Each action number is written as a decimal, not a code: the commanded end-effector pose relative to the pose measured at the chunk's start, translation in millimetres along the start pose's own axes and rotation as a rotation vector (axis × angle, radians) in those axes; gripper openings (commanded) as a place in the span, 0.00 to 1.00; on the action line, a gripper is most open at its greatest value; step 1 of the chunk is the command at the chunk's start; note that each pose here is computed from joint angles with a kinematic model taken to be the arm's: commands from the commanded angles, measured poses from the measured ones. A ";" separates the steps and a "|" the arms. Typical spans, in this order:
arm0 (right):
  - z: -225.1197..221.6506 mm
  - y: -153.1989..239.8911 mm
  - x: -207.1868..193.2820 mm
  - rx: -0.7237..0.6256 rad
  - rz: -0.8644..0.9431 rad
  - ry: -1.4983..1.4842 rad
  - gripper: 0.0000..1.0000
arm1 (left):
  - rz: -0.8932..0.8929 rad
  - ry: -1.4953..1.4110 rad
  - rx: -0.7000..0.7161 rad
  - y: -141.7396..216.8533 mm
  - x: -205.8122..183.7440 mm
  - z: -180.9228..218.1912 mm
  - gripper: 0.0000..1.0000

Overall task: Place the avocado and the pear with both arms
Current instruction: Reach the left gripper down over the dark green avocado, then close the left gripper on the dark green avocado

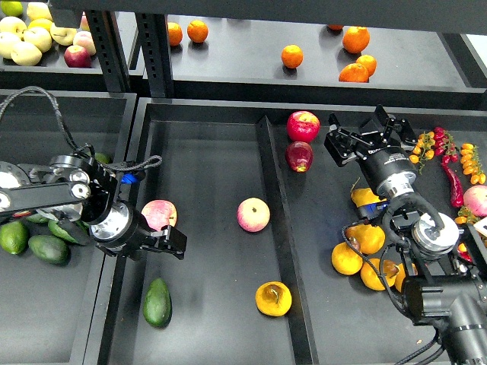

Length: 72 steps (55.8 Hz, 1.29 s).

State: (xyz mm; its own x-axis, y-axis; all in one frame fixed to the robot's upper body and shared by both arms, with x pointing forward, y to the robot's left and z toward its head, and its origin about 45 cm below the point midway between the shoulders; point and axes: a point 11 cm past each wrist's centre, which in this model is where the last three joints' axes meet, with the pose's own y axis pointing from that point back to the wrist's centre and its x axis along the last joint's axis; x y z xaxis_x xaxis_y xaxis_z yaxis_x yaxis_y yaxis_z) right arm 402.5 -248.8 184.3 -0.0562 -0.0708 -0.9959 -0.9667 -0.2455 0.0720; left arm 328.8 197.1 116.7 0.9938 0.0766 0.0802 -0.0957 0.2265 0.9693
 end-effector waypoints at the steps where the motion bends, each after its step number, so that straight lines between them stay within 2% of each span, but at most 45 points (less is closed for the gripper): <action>1: -0.2 1.0 1.1 0.001 -0.001 -0.001 1.00 | -0.012 -0.013 0.032 -13.0 -2.3 2.5 0.99; 10: -0.2 1.4 1.5 0.002 -0.002 -0.002 1.00 | 0.000 0.008 0.083 -24.7 3.1 -8.1 0.99; 27: 0.4 2.1 1.7 0.000 -0.003 -0.003 1.00 | -0.050 0.041 0.133 -54.8 -19.7 -26.0 0.99; 50: 0.3 2.1 2.1 0.001 -0.003 -0.003 1.00 | -0.061 0.033 0.115 -70.1 -25.6 -5.2 0.96; 72: 0.3 2.9 3.4 0.001 0.000 -0.004 1.00 | -0.078 0.056 0.135 -79.6 -34.9 -16.1 0.96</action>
State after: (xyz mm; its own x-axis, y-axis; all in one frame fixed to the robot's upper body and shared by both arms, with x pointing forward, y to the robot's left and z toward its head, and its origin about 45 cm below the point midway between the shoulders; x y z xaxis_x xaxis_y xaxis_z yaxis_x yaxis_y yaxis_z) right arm 399.8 -249.3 181.7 -0.0558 -0.0668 -0.9962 -0.9670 -0.2449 0.0706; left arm 302.9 188.8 35.7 0.9935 0.1137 -0.0015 -0.0109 0.1081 0.9941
